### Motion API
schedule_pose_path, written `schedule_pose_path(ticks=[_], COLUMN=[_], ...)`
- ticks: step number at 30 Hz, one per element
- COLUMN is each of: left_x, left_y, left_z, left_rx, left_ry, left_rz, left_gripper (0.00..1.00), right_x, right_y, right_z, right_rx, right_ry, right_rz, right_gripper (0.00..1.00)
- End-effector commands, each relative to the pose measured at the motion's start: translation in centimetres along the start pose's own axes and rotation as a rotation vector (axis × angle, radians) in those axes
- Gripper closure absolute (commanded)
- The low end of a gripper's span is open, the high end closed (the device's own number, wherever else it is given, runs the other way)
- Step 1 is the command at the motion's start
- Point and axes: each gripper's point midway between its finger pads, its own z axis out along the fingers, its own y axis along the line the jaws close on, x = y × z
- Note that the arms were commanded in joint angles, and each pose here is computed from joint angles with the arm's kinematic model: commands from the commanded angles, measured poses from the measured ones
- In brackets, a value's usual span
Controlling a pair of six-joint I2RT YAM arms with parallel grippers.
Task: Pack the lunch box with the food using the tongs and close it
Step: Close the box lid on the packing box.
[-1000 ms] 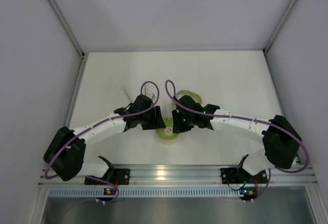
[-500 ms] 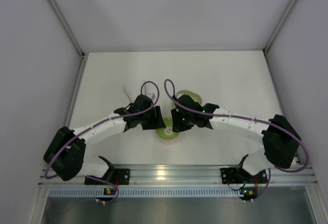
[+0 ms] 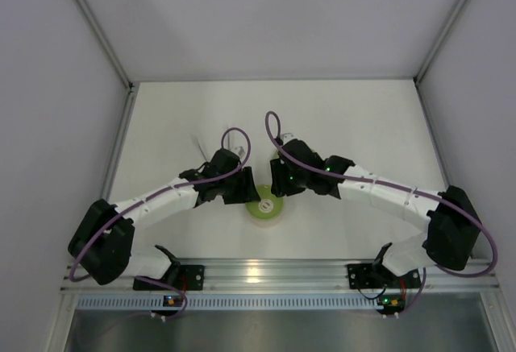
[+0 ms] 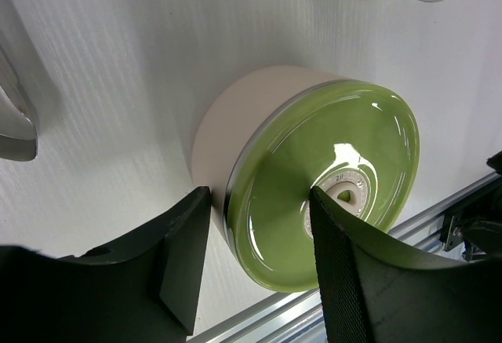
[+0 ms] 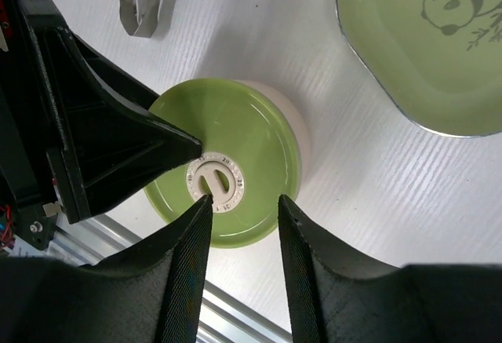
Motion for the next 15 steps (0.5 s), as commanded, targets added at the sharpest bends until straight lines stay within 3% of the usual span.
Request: schedule_pose_path(ticks=[1, 15], left_x=[4.4, 4.7], left_y=[6.2, 6.2], left_z=[0.2, 0.3], left_rx=[-0.237, -0.234], left_ry=[0.129, 0.136], left_rz=[0.017, 0.015], left_gripper=[0.44, 0.44], right_x=[-0.7, 1.6], right_y=[-1.1, -2.5], right_z=[-1.5, 0.4], right_rx=[0.029, 0.043], right_ry=[-0.04, 0.018], right_rz=[0.023, 0.049], right_gripper=[0.61, 0.59])
